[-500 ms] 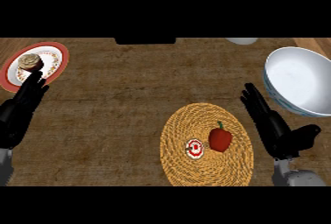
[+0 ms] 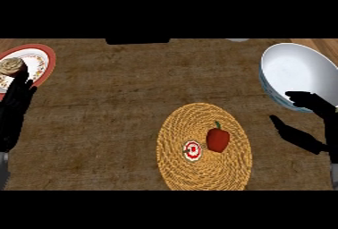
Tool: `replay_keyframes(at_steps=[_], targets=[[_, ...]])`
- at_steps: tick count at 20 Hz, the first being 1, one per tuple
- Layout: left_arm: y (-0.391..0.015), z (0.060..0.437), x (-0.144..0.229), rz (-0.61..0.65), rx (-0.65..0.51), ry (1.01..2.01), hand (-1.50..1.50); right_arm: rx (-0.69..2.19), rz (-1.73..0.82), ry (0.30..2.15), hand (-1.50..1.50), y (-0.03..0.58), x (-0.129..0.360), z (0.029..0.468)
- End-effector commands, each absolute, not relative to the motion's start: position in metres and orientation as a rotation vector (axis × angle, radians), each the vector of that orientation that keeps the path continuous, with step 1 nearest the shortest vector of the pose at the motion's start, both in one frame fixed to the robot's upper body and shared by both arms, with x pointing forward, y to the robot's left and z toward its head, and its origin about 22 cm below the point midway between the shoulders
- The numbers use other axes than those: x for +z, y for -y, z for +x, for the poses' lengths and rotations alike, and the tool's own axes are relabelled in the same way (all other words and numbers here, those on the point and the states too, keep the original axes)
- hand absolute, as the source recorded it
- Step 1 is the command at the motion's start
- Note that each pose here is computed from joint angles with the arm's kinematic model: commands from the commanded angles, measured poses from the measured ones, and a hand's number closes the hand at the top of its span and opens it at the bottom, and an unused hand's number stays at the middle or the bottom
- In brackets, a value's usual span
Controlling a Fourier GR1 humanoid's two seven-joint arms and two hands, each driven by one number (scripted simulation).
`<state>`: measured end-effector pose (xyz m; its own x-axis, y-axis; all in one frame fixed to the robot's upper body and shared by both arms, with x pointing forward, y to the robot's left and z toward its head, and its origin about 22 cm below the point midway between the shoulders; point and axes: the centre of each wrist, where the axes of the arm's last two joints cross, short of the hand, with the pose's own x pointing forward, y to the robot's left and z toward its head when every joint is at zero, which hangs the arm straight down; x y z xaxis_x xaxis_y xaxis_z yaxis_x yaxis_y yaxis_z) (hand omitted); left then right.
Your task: Pick the bell pepper from the placemat and place it in the bowl
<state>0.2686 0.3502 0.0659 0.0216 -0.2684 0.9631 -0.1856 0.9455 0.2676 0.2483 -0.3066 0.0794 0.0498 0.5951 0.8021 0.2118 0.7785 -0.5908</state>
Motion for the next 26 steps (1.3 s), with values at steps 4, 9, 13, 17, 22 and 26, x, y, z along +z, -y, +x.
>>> replay_keyframes(at_steps=[4,9,13,17,22,26], targets=[[-0.345,0.257,0.051,0.396,-0.025,1.532,0.0,0.253,-1.061,1.388,-1.5,0.282,0.063,0.189],[-0.33,0.26,0.049,0.354,-0.033,1.546,0.0,0.23,-1.119,1.314,-1.5,0.23,0.063,0.143],[-0.316,0.261,0.051,0.332,-0.052,1.561,0.0,0.167,-1.189,1.257,-1.5,0.202,0.108,0.133],[-0.312,0.271,0.049,0.34,-0.056,1.557,0.0,0.205,-1.242,1.202,-1.5,0.178,0.144,0.139],[-0.302,0.275,0.062,0.323,-0.08,1.589,0.0,0.36,-1.17,1.096,-1.5,0.173,0.168,0.163],[-0.3,0.277,0.065,0.305,-0.101,1.572,0.0,0.512,-1.087,0.916,-1.5,0.173,0.147,0.183]])
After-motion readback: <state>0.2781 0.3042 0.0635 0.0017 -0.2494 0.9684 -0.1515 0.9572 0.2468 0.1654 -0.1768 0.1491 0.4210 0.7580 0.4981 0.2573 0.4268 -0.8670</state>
